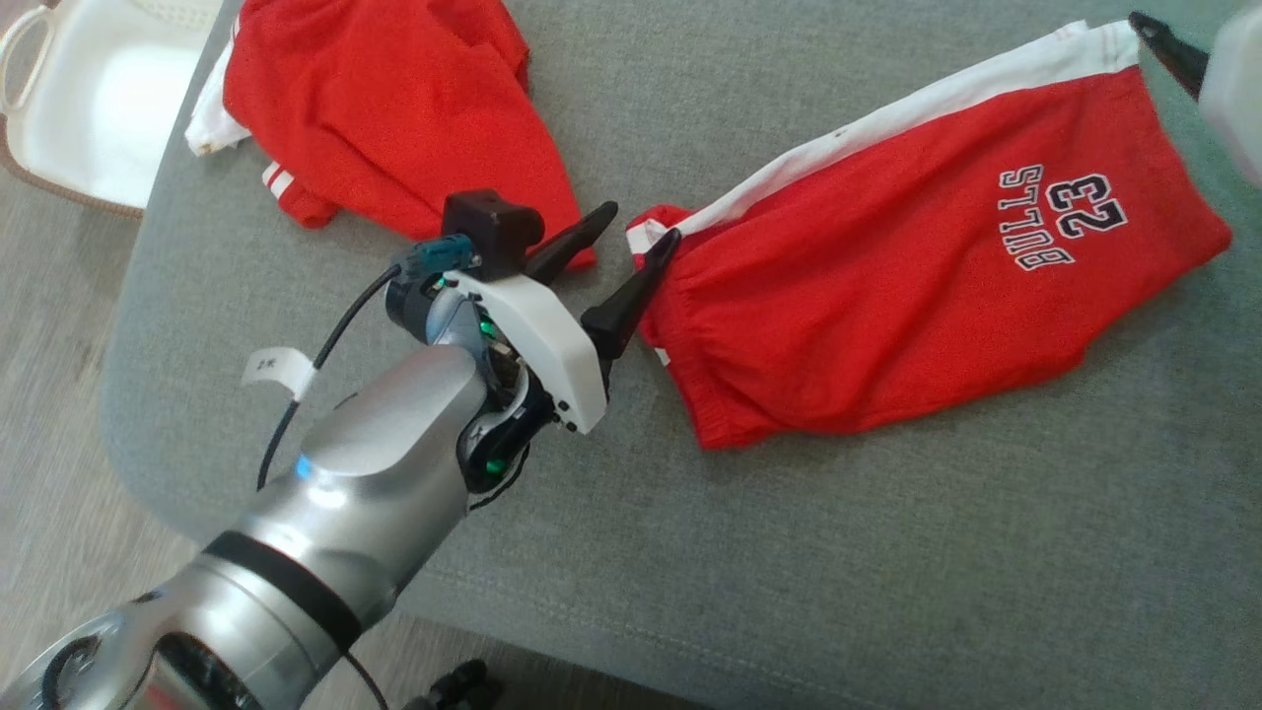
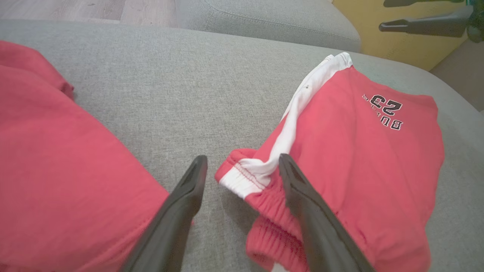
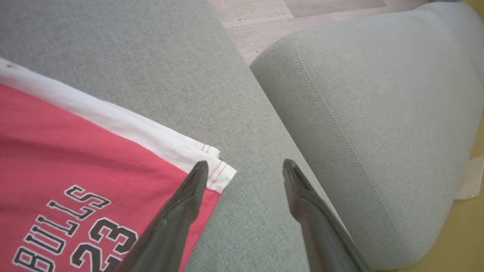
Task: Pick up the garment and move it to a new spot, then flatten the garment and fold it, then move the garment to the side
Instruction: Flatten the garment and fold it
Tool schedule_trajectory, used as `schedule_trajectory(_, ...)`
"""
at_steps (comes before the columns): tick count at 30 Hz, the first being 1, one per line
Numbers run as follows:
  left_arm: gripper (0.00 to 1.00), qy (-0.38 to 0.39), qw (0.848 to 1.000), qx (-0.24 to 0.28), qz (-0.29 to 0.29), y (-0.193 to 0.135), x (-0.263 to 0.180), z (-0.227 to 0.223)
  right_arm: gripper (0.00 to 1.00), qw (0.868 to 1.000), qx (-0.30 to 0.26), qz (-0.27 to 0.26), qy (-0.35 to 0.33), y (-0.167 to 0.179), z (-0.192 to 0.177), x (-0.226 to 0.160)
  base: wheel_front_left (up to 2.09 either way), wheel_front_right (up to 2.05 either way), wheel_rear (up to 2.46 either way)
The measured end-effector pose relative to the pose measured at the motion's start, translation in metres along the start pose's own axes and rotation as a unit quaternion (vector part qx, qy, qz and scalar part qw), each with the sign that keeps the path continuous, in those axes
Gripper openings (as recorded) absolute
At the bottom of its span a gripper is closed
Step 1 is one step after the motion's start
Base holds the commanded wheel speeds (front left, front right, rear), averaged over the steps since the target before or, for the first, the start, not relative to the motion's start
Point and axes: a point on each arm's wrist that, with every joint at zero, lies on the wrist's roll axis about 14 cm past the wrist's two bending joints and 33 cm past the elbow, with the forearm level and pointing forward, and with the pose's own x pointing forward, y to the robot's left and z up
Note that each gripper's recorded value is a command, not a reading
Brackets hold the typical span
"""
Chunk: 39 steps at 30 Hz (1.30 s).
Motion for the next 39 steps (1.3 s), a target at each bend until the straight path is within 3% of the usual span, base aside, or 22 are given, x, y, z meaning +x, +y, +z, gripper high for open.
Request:
schedule_trajectory(5,1.0,-0.023,1.0,0.004,0.007,0.002,-0.005,0.016,1.0,0.995,0.068,-0.031,-0.066,-0.024,0.021,-0.017,0.0,0.0,0.0)
schedule_trajectory(7,1.0,-0.035,0.999,0.005,0.018,0.005,-0.013,0.023,1.0,0.981,0.124,-0.052,-0.141,-0.037,0.05,-0.033,0.0,0.0,0.0)
schedule_trajectory(11,1.0,-0.06,0.997,0.014,0.046,0.012,-0.027,0.036,1.0,0.967,0.159,-0.04,-0.197,-0.01,0.066,-0.045,0.0,0.0,0.0)
schedule_trajectory(16,1.0,-0.124,0.99,0.019,0.063,0.005,-0.044,0.068,1.0,0.936,0.216,-0.053,-0.274,0.004,0.081,-0.072,0.0,0.0,0.0)
schedule_trajectory(20,1.0,-0.163,0.983,0.009,0.08,-0.002,-0.061,0.079,1.0,0.9,0.272,-0.078,-0.332,0.004,0.087,-0.099,0.0,0.0,0.0)
schedule_trajectory(22,1.0,-0.178,0.98,-0.001,0.088,-0.006,-0.069,0.079,1.0,0.881,0.31,-0.094,-0.345,0.006,0.079,-0.109,0.0,0.0,0.0)
schedule_trajectory(25,1.0,-0.193,0.977,-0.003,0.092,-0.014,-0.081,0.075,1.0,0.87,0.333,-0.118,-0.344,0.012,0.058,-0.123,0.0,0.0,0.0)
schedule_trajectory(27,1.0,-0.201,0.975,-0.002,0.093,-0.019,-0.086,0.074,1.0,0.852,0.351,-0.143,-0.361,0.009,0.048,-0.14,0.0,0.0,0.0)
schedule_trajectory(31,1.0,-0.214,0.973,0.006,0.093,-0.027,-0.094,0.072,1.0,0.84,0.355,-0.172,-0.373,0.022,0.03,-0.16,0.0,0.0,0.0)
schedule_trajectory(39,1.0,-0.223,0.97,0.047,0.083,-0.051,-0.111,0.056,1.0,0.816,0.421,-0.209,-0.336,0.109,-0.031,-0.182,0.0,0.0,0.0)
